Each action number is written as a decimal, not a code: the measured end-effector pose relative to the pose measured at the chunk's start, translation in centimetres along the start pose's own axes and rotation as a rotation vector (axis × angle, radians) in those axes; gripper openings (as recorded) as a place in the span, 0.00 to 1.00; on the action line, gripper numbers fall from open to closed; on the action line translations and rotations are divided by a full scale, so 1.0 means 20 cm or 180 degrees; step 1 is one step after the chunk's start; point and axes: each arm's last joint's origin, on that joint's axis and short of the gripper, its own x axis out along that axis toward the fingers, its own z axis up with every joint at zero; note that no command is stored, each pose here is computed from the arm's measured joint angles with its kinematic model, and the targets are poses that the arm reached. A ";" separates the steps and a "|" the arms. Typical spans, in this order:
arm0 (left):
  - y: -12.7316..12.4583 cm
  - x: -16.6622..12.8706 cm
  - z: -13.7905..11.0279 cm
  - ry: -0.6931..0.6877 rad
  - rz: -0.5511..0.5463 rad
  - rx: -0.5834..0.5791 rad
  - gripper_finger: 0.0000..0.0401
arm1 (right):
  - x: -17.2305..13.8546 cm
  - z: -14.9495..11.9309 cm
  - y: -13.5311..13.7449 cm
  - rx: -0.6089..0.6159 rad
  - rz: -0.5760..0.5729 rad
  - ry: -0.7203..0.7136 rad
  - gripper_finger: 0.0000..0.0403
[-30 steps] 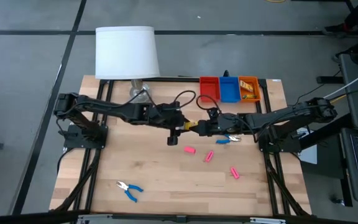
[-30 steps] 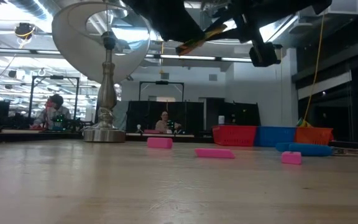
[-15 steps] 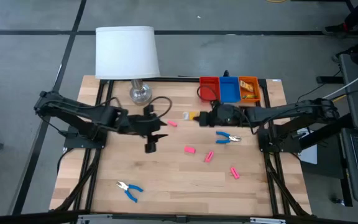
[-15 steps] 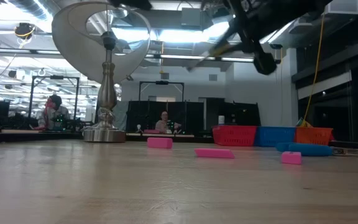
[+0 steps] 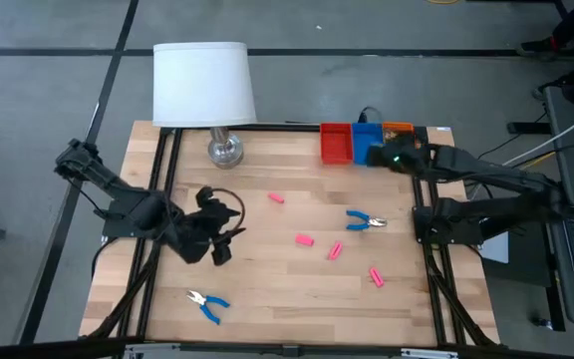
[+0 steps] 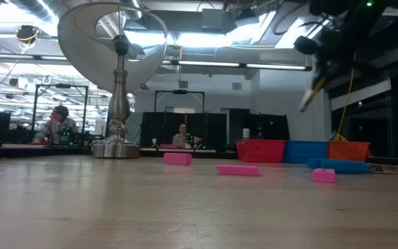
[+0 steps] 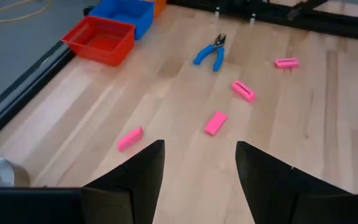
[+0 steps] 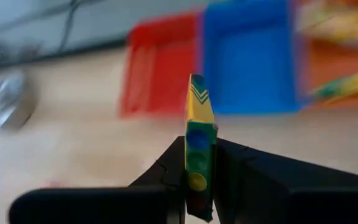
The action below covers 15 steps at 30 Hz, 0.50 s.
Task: Pick & Place School Supplies
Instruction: Put the crayon box into the orange bin
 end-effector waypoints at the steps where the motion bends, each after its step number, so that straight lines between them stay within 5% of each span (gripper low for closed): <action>1: -0.01 -0.01 -0.01 -0.0024 0.0008 -0.0034 0.48 | -0.01 0.03 -0.04 0.0046 -0.0111 -0.0094 0.11; 7: -0.03 -0.01 -0.02 -0.0085 0.0060 -0.0090 0.48 | 0.00 0.11 -0.20 -0.0014 -0.0860 -0.0079 0.11; 15: -0.03 -0.01 -0.02 -0.0171 0.0149 -0.0131 0.48 | 0.12 0.18 -0.25 -0.0248 -0.1448 0.0001 0.11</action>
